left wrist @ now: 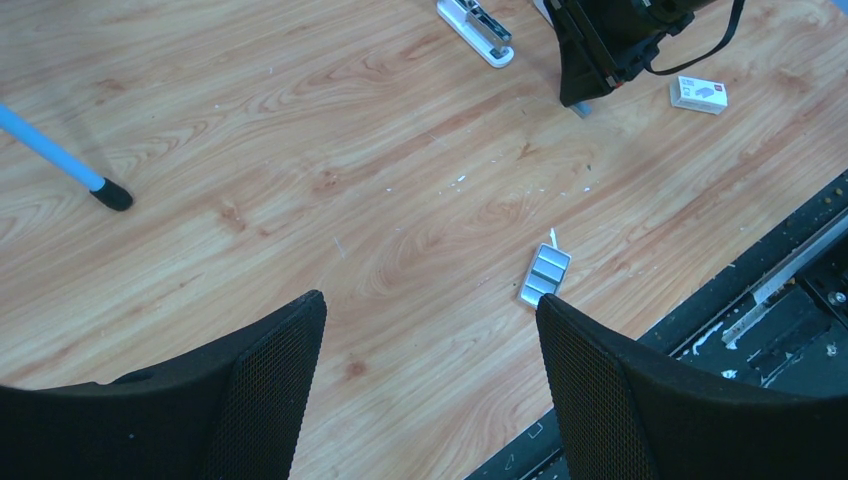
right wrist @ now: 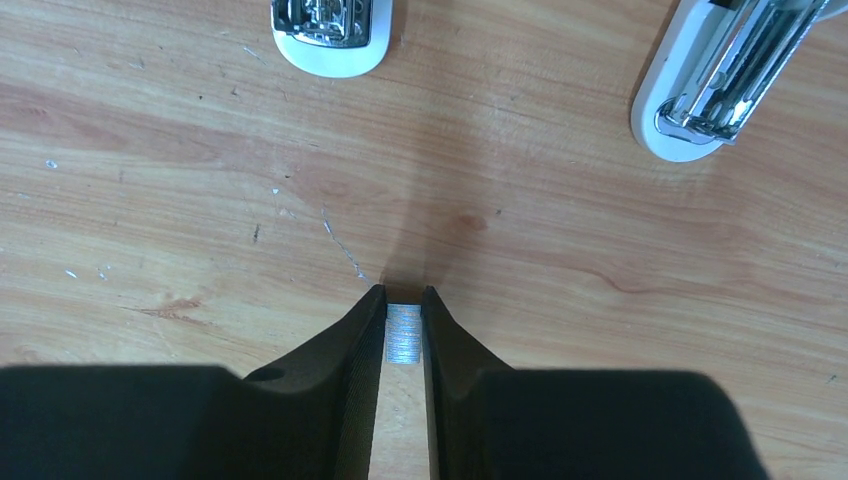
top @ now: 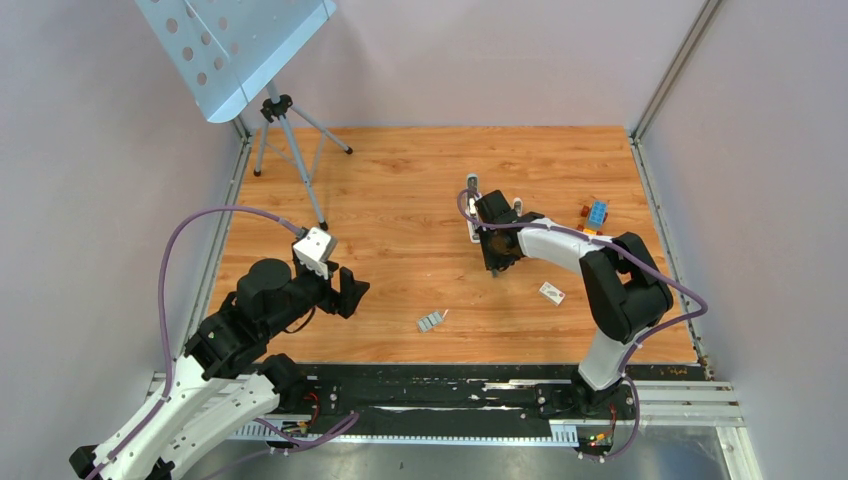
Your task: Load the staples into the stapler
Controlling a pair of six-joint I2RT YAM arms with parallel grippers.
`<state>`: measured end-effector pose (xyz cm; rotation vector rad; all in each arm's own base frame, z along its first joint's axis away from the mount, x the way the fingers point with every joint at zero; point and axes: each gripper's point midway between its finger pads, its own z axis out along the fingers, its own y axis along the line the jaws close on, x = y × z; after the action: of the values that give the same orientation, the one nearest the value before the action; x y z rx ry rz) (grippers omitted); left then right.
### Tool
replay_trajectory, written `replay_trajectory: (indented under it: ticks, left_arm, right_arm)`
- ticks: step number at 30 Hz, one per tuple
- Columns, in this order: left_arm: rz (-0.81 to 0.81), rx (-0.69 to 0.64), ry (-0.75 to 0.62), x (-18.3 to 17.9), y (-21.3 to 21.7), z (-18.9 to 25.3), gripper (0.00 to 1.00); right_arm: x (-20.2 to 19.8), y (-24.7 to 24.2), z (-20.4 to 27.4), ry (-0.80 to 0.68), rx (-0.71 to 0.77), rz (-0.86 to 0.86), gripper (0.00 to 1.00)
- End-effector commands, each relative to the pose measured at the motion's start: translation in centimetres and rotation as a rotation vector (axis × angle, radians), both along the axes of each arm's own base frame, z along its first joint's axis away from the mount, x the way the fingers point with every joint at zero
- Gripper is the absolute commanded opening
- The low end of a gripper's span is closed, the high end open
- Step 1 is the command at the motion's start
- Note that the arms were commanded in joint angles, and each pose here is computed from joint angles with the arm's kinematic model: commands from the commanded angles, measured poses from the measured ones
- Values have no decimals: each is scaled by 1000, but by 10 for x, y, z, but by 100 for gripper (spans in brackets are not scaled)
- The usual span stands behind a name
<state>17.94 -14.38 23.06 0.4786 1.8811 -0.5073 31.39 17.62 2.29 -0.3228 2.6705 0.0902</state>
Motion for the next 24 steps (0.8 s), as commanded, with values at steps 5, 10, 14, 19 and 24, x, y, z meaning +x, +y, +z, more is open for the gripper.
replay_trajectory:
  ticks: [5, 10, 14, 19, 24]
  left_arm:
    - [10, 14, -4, 0, 4, -3, 80]
    - [11, 15, -2, 1, 4, -4, 80]
    - [11, 19, 2, 1, 4, -5, 80]
    - [14, 20, 2, 1, 4, -5, 80]
    - [19, 24, 6, 2, 4, -6, 80]
  right_arm:
    - [-13, -8, -5, 60, -38, 12, 22]
    - [-2, -13, 5, 25, -38, -6, 21]
    - [12, -21, 19, -24, -37, -42, 20]
    - [33, -30, 37, -95, -28, -90, 20]
    - [57, -42, 52, -187, 3, -155, 20]
